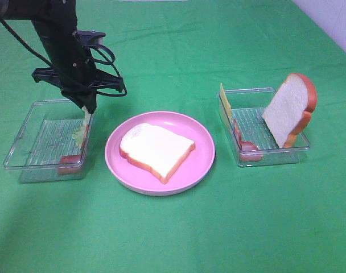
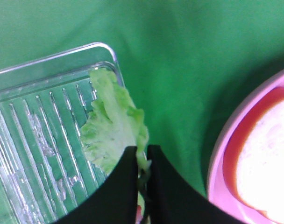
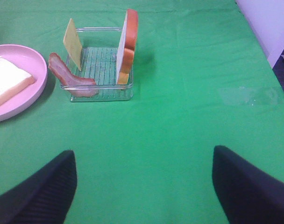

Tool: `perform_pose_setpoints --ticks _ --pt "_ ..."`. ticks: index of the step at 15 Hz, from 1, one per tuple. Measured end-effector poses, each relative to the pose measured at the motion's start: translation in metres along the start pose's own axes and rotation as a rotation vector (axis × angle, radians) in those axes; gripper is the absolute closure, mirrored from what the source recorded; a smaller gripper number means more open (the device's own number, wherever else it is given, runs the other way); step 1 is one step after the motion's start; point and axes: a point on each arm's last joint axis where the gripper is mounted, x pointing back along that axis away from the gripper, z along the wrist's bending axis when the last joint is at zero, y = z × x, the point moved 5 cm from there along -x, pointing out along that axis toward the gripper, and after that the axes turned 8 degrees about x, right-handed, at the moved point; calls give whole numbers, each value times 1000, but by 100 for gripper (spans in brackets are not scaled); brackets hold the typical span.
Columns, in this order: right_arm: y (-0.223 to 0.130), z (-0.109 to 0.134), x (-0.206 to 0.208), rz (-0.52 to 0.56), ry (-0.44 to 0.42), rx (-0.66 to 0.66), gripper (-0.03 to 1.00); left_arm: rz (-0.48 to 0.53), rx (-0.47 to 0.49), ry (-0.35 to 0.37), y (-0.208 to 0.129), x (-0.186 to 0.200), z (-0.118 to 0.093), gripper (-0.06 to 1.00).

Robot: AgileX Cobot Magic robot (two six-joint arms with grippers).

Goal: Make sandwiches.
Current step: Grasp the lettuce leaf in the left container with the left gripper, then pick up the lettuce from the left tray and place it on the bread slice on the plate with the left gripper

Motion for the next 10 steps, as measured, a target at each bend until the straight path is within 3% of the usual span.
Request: perform_pose_setpoints --ticks 4,10 --pt "0 0 0 0 0 0 21 -4 0 -1 0 2 0 94" --pt "0 0 0 0 0 0 21 -72 8 -48 8 61 -7 94"
